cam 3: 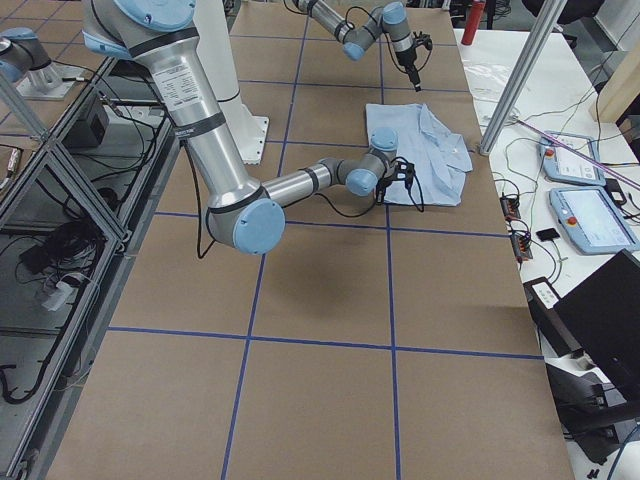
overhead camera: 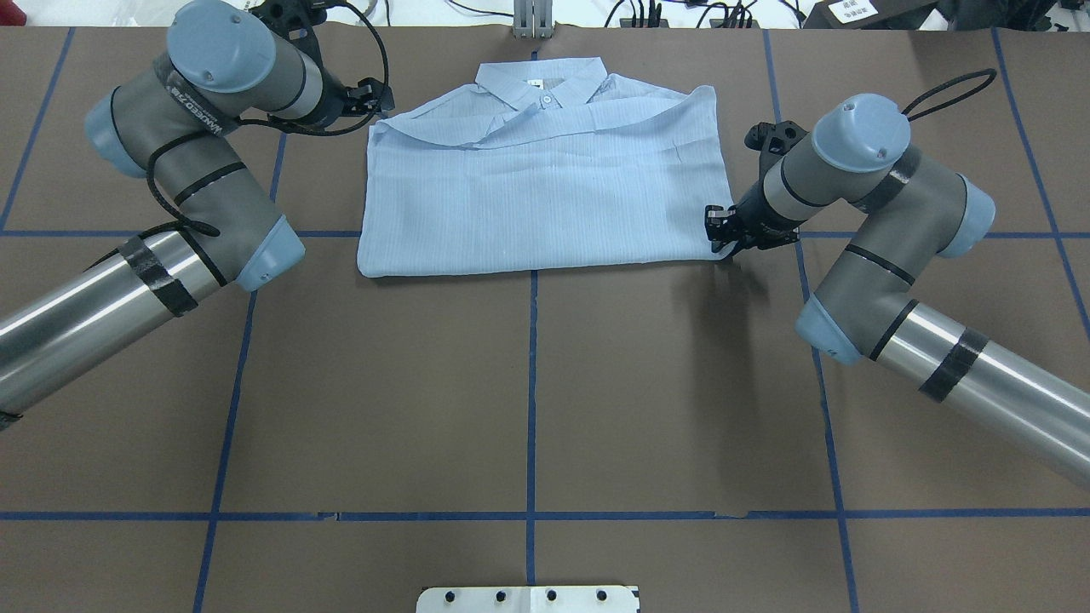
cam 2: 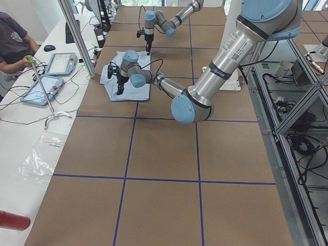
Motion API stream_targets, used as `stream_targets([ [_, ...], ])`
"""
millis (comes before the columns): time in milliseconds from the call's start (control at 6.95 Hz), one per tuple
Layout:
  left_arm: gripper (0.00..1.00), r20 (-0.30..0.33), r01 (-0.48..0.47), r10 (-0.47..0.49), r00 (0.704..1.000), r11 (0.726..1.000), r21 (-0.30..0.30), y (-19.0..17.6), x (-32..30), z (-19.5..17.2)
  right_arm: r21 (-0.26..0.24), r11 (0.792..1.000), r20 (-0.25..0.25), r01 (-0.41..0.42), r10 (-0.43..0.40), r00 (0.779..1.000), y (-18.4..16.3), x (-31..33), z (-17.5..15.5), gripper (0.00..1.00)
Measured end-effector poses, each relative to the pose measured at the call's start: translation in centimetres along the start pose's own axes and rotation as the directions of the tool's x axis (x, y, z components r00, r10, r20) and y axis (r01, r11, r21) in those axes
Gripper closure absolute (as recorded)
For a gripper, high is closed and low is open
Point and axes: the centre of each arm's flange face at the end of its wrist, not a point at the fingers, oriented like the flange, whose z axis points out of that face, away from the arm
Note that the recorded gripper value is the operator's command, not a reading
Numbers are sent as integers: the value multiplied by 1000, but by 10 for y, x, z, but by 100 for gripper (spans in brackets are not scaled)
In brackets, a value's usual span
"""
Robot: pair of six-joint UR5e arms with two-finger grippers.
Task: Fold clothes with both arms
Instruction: 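Lower the right gripper to the folded shirt's side edge and grasp, then drag the folded shirt with the right gripper toward the robot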
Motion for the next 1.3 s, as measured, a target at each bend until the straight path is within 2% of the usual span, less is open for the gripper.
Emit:
stream_targets([
  [144,2,-3,0,0,1000,1000,1,0,1,-1,-3,1000,7,2,-2,1000,5,5,-5,100],
  [432,2,-5,0,0,1000,1000,3,0,5,-7,-35,999,59,18,-16,998,36,27,-39,100],
  [864,2,4,3,-3,1000,1000,-4,4,19,-28,-91,995,115,41,-30,993,132,104,-127,100],
  [1007,2,3,12,-12,1000,1000,-5,6,20,-31,-123,991,121,54,-39,992,175,124,-160,100],
  [1151,2,-2,24,-24,1000,1000,-7,11,20,-33,-182,980,134,79,-55,989,214,132,-183,100],
  [1295,2,-12,26,-26,1000,1000,-10,17,22,-37,-257,960,158,115,-76,985,244,128,-195,100],
])
